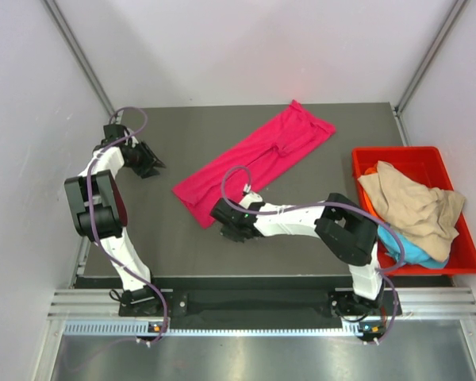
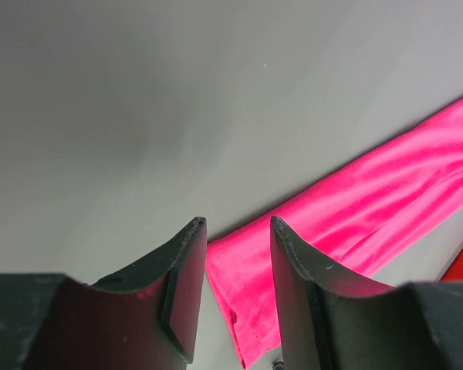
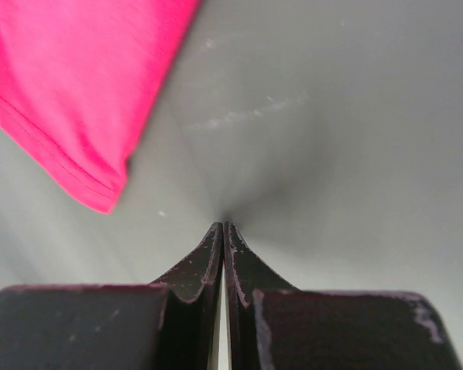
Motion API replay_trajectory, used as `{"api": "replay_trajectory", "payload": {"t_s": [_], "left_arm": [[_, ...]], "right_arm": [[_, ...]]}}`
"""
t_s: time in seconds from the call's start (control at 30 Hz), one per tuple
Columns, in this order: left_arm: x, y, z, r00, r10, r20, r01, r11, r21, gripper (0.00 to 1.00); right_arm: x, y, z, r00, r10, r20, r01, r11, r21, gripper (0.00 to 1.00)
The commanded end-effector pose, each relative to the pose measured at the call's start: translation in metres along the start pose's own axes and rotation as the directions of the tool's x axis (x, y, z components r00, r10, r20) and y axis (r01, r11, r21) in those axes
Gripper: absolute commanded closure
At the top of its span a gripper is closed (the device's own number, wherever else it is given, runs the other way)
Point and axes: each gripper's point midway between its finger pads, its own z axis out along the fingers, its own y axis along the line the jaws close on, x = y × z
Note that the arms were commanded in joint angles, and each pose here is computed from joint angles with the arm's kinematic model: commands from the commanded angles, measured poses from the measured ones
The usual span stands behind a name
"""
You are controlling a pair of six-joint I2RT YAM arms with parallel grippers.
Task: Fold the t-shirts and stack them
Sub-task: Fold the tshirt
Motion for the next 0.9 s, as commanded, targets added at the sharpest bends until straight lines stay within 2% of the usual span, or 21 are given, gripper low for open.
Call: {"api": "replay_trajectory", "payload": {"t_s": [0.0, 0.03, 0.07, 0.13, 0.27, 0.47, 0.77, 0.87], "left_arm": [[-0.011, -0.004, -0.003, 0.999, 0.023, 0.023, -0.024, 1.000, 0.006, 0.56], [-0.011, -0.003, -0.002, 1.000, 0.023, 0.022, -0.023, 1.000, 0.005, 0.57], [-0.011, -0.003, -0.003, 0.999, 0.023, 0.023, -0.024, 1.000, 0.006, 0.57], [-0.012, -0.004, -0.002, 0.999, 0.023, 0.025, -0.023, 1.000, 0.008, 0.57], [-0.015, -0.006, -0.008, 0.999, 0.026, 0.044, -0.027, 1.000, 0.008, 0.56], [-0.023, -0.018, -0.016, 0.997, 0.004, 0.072, -0.006, 1.000, 0.030, 0.57], [-0.023, -0.011, -0.016, 0.997, 0.015, 0.071, -0.016, 1.000, 0.013, 0.57], [-0.021, -0.005, -0.015, 0.998, 0.011, 0.065, -0.011, 1.000, 0.007, 0.57]], "right_arm": [[-0.002, 0.007, -0.017, 0.999, -0.046, 0.028, 0.048, 0.997, -0.064, 1.00], [-0.003, 0.020, -0.019, 0.999, -0.040, 0.028, 0.043, 0.993, -0.113, 1.00], [-0.007, 0.030, -0.021, 0.999, -0.023, 0.033, 0.027, 0.991, -0.131, 0.83], [-0.012, 0.039, -0.023, 0.999, 0.002, 0.049, 0.005, 0.991, -0.131, 0.70], [-0.015, 0.059, -0.016, 0.996, 0.075, 0.051, -0.067, 0.989, -0.134, 0.62], [-0.006, 0.075, 0.005, 0.986, 0.166, 0.012, -0.163, 0.979, -0.125, 0.60], [0.009, 0.058, 0.032, 0.964, 0.266, 0.021, -0.266, 0.964, 0.006, 0.61], [0.010, 0.058, 0.037, 0.966, 0.258, 0.030, -0.259, 0.966, 0.028, 0.67]]}}
